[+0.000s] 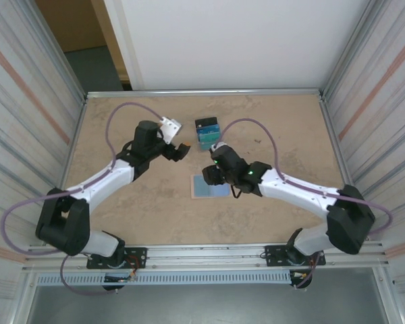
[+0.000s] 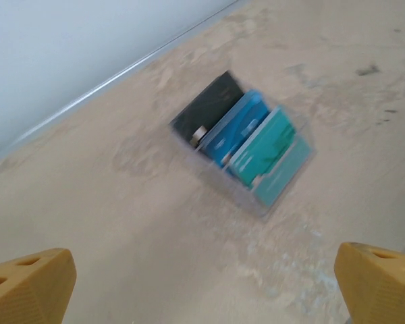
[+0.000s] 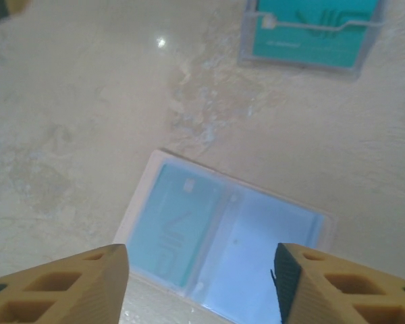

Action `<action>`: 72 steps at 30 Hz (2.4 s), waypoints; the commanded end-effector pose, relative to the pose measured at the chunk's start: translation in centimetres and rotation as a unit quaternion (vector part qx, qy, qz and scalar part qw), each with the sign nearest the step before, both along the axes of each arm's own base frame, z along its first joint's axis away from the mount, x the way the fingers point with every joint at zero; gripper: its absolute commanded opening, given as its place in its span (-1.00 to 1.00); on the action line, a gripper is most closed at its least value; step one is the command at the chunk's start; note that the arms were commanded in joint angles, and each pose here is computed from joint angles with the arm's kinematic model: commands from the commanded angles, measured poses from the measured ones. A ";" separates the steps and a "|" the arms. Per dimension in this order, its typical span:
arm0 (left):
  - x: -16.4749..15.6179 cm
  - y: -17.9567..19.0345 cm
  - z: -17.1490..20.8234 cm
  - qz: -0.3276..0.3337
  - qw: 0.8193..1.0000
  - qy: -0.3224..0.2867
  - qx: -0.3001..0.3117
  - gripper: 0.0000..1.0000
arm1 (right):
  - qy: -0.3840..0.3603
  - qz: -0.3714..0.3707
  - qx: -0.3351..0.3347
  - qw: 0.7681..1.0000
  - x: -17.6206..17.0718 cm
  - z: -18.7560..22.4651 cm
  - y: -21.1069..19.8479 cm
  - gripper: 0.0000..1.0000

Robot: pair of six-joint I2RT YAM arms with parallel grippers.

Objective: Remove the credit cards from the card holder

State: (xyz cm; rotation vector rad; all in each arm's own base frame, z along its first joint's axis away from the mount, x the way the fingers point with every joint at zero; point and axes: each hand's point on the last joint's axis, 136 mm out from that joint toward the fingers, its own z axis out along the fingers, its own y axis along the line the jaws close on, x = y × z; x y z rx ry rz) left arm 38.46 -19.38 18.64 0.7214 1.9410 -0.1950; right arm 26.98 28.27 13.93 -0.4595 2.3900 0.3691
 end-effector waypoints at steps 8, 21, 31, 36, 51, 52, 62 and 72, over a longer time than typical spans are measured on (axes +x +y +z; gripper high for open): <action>-0.9 11.3 0.5 0.252 0.950 -0.010 -0.182 0.98 | 0.084 0.024 -0.044 0.995 -0.9 -5.4 4.1 -0.26; -1.8 14.4 -0.8 0.309 0.932 -0.003 -0.187 0.97 | 0.134 0.027 -0.087 0.987 -1.1 -9.9 5.2 -0.26; -1.7 14.2 -1.1 0.307 0.933 0.003 -0.185 0.97 | 0.152 0.028 -0.095 0.983 -1.7 -11.4 5.3 -0.05; -1.7 14.2 -1.1 0.308 0.933 0.005 -0.184 0.97 | 0.162 0.033 -0.081 0.983 -2.2 -11.4 5.7 0.08; -1.7 14.1 -0.8 0.304 0.935 0.005 -0.184 0.97 | 0.178 0.014 -0.115 0.977 -2.7 -13.7 3.9 0.02; -1.7 14.1 -0.6 0.304 0.934 0.003 -0.185 0.97 | 0.178 0.012 -0.113 0.977 -2.6 -13.7 3.8 0.01; -1.7 13.7 0.4 0.291 0.938 -0.003 -0.190 0.97 | 0.190 0.006 -0.071 0.979 -2.2 -13.3 3.6 -0.27; -2.1 12.6 2.1 0.272 0.948 -0.032 -0.164 0.97 | 0.172 0.008 -0.037 0.984 -1.3 -11.1 3.6 -0.65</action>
